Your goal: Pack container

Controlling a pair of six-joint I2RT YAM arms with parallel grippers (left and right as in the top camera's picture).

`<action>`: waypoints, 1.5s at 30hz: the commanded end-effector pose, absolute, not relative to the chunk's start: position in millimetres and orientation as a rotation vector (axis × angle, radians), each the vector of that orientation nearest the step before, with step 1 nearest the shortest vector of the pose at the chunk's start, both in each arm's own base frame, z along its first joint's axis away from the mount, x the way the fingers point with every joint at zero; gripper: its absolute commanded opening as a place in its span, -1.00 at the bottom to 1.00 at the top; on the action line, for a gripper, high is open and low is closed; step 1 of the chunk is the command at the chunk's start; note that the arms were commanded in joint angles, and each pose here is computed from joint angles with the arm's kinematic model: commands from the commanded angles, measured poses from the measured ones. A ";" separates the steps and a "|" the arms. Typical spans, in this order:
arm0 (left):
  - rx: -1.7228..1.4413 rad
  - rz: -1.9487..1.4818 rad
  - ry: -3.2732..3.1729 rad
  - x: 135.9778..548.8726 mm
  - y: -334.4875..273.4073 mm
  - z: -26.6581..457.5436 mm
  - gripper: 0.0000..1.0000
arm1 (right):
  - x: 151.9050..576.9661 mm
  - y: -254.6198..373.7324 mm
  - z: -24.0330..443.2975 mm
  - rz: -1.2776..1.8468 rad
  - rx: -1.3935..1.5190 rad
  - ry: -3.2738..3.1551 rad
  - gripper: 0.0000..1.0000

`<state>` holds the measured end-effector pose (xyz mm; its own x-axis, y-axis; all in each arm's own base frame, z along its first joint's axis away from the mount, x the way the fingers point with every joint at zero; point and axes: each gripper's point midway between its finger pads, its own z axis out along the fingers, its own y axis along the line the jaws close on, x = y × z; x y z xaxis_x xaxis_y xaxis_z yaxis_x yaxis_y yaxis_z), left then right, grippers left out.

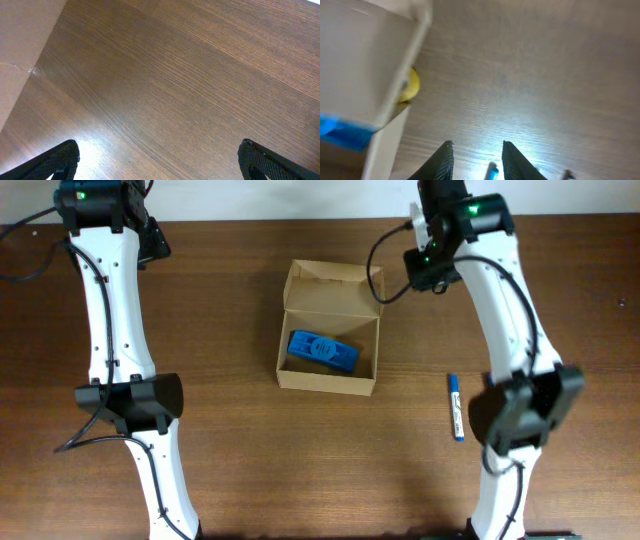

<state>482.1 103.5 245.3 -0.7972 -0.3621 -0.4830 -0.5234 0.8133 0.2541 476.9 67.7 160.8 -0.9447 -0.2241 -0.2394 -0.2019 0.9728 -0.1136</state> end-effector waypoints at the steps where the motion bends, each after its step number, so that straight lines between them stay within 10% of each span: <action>1: -0.651 0.514 2.540 476.5 104.2 266.4 0.99 | 477.4 72.7 111.3 -0.059 -0.258 2.989 -0.34; 10: -0.651 0.514 2.540 476.5 104.2 266.4 1.00 | 466.3 94.5 36.0 0.032 -0.289 3.159 -0.35; 45: -0.651 0.514 2.540 476.5 104.2 266.4 1.00 | 494.8 155.9 34.3 0.047 -0.471 2.966 -0.21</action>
